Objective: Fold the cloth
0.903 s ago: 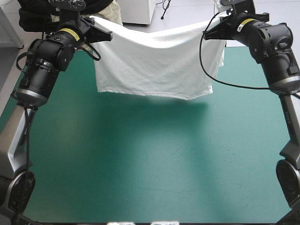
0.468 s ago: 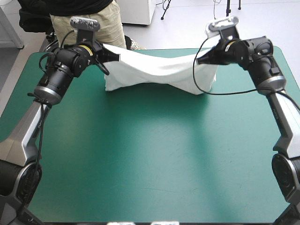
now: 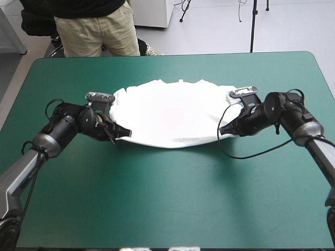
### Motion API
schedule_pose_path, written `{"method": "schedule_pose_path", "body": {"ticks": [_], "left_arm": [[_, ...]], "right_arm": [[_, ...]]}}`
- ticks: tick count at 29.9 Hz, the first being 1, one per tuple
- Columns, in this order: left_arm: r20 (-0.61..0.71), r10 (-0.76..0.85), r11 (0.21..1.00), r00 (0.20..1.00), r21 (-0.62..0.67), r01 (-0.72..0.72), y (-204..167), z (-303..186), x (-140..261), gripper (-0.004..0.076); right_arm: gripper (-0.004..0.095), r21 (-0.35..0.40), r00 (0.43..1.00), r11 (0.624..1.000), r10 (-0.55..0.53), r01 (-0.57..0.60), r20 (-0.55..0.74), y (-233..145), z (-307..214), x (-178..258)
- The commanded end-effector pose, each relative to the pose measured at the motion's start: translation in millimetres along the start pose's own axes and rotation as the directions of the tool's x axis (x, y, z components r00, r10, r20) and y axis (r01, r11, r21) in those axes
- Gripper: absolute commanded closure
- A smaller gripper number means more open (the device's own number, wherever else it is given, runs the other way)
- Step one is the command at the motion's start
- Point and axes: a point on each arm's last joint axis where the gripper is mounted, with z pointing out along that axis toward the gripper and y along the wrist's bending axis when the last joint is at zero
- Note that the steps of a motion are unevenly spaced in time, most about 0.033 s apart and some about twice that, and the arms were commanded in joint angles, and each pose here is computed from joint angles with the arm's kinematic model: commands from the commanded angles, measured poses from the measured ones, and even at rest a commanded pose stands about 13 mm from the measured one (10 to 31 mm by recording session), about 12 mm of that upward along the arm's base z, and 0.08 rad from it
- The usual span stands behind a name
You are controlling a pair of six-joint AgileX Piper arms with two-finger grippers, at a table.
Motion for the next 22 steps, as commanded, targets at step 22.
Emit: {"method": "schedule_pose_path", "body": {"ticks": [22], "left_arm": [[-0.241,-0.042,0.990,0.969,0.119,0.072,-7.2,-6.1,103.2,0.0521]], "right_arm": [[0.0543,-0.161,0.973,0.984,0.043,-0.081,-0.225,23.3,-5.6,88.2]]}}
